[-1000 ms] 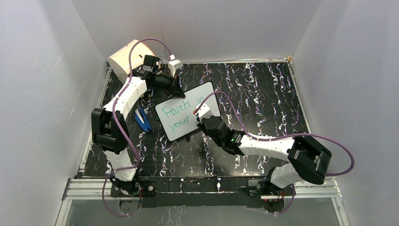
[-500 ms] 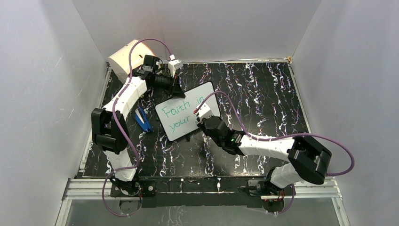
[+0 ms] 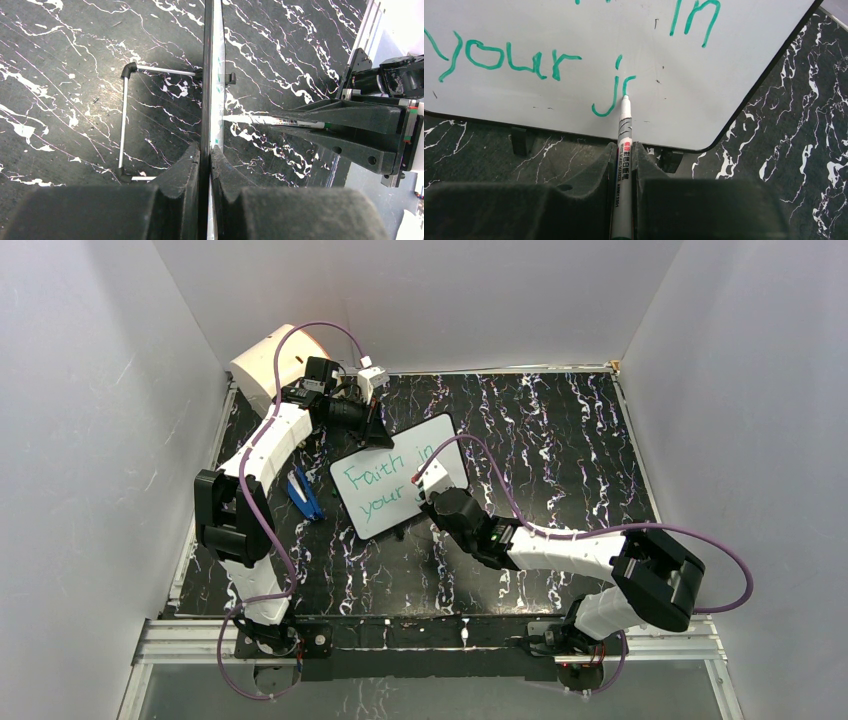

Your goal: Write a sentence on the whiteboard

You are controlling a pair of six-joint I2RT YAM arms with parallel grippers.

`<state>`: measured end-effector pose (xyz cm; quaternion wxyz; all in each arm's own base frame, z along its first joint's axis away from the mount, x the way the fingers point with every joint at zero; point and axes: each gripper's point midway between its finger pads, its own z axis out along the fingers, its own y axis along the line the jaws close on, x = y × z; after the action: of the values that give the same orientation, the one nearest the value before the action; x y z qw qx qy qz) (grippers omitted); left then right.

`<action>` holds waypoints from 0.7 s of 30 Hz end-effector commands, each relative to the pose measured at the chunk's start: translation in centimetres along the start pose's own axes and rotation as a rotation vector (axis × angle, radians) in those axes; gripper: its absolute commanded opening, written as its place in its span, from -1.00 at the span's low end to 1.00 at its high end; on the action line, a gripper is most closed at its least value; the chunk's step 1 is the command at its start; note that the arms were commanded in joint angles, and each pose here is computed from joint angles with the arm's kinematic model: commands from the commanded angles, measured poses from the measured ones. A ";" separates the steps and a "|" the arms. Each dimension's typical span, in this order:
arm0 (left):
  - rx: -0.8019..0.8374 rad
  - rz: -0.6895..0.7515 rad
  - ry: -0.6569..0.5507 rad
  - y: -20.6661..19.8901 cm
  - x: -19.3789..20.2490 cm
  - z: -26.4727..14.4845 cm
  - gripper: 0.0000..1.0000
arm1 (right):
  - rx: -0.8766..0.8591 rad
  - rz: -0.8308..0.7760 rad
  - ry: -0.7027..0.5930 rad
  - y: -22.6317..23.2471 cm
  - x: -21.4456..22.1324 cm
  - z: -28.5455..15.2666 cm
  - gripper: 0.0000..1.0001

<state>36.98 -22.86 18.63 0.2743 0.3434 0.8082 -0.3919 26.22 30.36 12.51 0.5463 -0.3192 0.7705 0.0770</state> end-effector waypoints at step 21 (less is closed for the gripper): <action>-0.052 -0.056 0.103 1.3 3.2 0.8 -1.00 | 0.084 0.056 -0.124 -1.6 -2.6 0.0 -1.00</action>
<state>36.97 -22.87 18.64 0.2737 0.3422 0.8086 -0.3925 26.68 29.54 12.41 0.5613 -0.3022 0.7681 0.0609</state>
